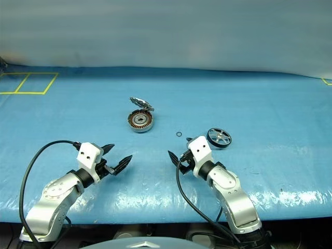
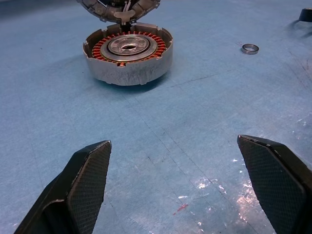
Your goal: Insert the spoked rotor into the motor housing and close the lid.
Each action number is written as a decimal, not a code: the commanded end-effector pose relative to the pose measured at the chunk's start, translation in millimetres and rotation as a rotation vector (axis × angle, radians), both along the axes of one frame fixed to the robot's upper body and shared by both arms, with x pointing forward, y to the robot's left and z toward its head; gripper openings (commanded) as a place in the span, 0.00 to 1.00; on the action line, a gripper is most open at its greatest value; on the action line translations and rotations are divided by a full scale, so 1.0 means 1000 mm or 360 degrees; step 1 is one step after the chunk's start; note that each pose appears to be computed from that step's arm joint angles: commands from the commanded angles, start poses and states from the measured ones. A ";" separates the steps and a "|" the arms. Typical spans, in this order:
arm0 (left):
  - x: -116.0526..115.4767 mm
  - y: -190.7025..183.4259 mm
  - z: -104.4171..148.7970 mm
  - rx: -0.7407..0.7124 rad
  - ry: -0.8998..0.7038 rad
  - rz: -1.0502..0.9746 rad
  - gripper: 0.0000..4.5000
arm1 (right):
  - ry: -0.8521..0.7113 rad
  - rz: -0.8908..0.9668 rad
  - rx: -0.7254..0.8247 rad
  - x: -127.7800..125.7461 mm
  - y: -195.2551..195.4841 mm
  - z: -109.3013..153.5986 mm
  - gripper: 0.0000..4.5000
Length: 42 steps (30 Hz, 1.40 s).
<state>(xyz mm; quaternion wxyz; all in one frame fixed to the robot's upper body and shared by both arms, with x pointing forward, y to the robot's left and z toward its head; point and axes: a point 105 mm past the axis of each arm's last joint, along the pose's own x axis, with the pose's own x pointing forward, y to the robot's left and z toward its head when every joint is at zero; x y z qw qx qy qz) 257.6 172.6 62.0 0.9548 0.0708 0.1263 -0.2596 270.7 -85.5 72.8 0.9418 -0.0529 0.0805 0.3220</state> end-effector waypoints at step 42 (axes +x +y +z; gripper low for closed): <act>0.017 0.016 0.026 0.0250 -0.0036 -0.0258 1.00 | -0.0110 0.0003 0.0038 0.000 0.004 0.016 0.99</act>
